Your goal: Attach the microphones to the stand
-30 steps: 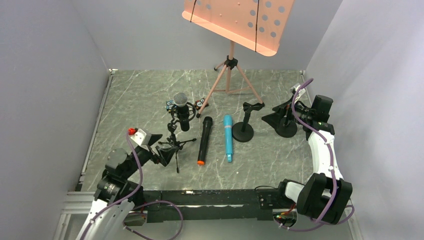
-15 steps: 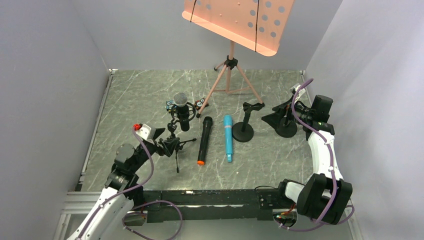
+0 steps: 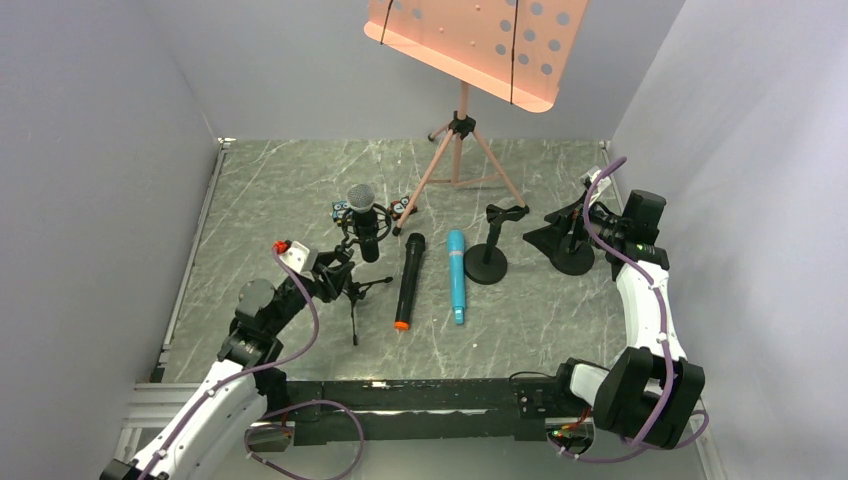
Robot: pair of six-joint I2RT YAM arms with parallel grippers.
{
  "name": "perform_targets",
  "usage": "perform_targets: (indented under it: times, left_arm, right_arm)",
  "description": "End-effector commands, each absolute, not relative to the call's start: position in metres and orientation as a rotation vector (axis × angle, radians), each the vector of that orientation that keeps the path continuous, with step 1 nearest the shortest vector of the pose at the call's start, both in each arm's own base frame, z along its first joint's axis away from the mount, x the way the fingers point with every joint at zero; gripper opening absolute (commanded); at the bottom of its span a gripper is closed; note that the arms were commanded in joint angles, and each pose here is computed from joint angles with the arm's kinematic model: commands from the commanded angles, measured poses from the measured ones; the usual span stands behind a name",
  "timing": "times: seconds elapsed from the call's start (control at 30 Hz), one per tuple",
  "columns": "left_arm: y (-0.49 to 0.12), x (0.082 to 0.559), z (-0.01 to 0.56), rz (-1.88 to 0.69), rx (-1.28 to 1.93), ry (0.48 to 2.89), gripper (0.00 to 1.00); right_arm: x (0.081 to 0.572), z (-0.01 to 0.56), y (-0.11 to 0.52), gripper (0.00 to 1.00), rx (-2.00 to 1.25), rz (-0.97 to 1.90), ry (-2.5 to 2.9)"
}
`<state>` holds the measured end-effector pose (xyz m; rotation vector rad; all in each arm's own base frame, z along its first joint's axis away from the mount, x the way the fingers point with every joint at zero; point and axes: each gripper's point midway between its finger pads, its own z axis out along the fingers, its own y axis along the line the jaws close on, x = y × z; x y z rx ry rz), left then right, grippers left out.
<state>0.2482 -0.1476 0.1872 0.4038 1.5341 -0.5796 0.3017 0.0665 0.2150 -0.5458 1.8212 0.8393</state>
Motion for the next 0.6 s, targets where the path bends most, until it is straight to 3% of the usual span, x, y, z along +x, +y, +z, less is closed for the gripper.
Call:
perform_targets:
  times: [0.0,0.1,0.3,0.57]
  left_arm:
    - [-0.148,0.25,0.214,-0.559,0.425,1.406,0.46]
    - [-0.149,0.249,0.216,-0.556,0.439,1.375,0.38]
    - [-0.152,0.253,0.222,-0.543,0.468,1.353,0.0]
    - [-0.145,0.267,0.271,-0.43,0.477,1.246,0.0]
  right_arm:
    - [0.304,0.233,0.068,1.0,-0.602,0.806,1.763]
    - [0.304,0.233,0.068,1.0,-0.604,0.804,1.761]
    - [0.304,0.233,0.067,1.0,-0.604,0.802,1.762]
    - [0.304,0.234,0.068,1.0,-0.607,0.801,1.76]
